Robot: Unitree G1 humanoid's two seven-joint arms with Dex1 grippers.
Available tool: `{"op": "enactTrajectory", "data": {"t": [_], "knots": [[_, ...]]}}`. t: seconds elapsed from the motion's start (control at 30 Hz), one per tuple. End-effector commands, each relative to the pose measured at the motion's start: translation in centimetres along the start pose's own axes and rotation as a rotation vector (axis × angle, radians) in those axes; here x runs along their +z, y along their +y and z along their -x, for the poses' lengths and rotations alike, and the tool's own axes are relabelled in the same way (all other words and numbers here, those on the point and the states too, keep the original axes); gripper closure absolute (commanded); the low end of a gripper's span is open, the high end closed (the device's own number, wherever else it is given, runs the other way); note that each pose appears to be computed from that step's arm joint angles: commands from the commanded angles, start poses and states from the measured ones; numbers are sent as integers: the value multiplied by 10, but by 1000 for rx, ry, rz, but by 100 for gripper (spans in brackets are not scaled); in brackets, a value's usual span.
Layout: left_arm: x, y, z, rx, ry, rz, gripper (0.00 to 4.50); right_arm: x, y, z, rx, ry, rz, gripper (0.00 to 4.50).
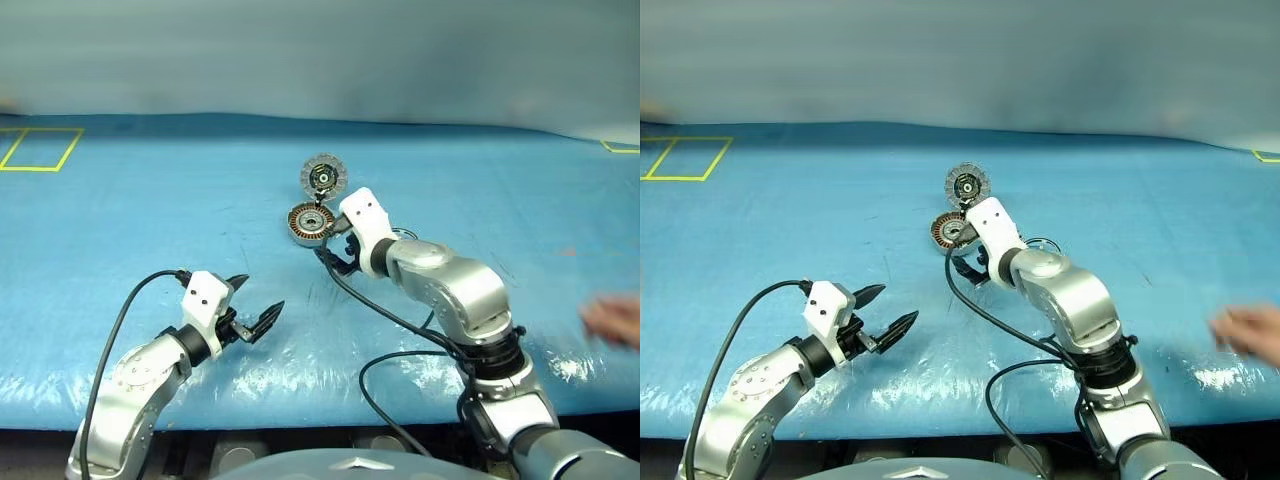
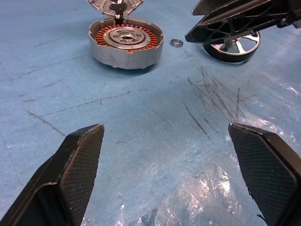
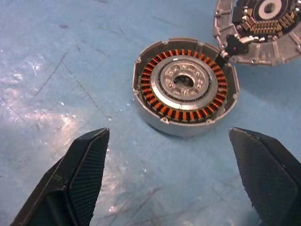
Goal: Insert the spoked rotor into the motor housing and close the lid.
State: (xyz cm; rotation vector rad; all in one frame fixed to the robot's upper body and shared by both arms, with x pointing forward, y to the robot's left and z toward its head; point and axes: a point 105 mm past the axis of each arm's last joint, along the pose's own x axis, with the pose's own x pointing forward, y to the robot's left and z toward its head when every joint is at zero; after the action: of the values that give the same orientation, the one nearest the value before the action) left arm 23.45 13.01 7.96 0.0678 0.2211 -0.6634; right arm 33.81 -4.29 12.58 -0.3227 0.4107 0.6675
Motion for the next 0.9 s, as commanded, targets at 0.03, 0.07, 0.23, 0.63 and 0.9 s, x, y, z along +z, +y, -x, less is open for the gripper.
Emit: {"op": "enactTrajectory", "data": {"t": [0.03,0.07,0.23,0.63,0.9], "knots": [[6,-3,-1,-14,-35,-14,0,17,6,-20,26,-22,98,23],[6,-3,-1,-9,-36,-15,0,18,8,-27,40,-15,107,23],[4,-1,3,28,-35,-24,0,22,16,-46,98,-9,157,23],[0,-2,10,73,-37,-3,0,-1,13,-63,136,104,195,23],[-1,-2,10,76,-41,-3,0,-25,19,-66,226,278,198,175]]}}
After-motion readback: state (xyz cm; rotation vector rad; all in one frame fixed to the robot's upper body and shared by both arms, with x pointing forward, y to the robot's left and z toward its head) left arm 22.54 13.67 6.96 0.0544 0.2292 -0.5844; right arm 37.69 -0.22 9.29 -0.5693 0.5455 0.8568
